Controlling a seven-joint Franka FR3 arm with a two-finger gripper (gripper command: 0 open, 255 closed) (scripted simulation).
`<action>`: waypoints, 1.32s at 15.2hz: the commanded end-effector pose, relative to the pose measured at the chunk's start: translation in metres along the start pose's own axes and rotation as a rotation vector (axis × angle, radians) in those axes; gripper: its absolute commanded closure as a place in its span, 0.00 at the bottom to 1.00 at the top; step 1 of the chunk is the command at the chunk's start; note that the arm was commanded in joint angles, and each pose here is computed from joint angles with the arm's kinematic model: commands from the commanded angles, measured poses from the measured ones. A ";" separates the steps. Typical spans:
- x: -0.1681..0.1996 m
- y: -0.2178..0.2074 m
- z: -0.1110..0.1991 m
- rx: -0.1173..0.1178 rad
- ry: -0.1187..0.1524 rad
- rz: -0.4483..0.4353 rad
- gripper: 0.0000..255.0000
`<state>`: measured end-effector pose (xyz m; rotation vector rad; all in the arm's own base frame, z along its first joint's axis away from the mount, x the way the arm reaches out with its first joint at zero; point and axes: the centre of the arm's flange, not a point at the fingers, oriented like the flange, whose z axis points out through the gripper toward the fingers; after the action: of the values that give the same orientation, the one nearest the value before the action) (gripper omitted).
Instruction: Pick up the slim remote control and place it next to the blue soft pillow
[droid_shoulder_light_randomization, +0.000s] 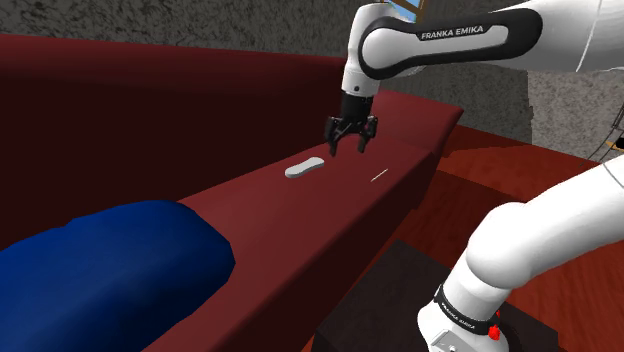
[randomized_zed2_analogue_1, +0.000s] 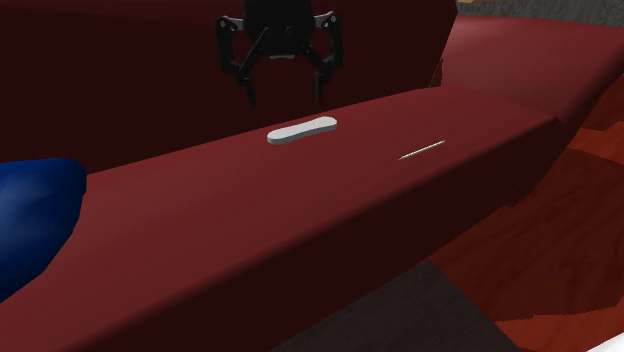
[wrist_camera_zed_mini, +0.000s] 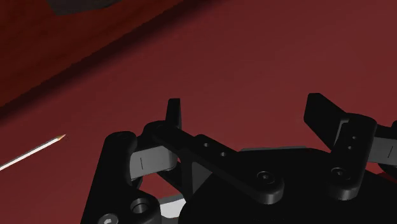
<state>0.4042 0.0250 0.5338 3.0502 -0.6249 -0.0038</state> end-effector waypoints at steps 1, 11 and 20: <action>0.024 -0.007 0.013 0.000 -0.003 0.081 0.00; 0.142 -0.026 0.072 -0.004 -0.016 0.460 0.00; 0.247 -0.004 0.126 -0.008 -0.028 0.801 0.00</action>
<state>0.6192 -0.0637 0.4138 2.5997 -1.7119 -0.0302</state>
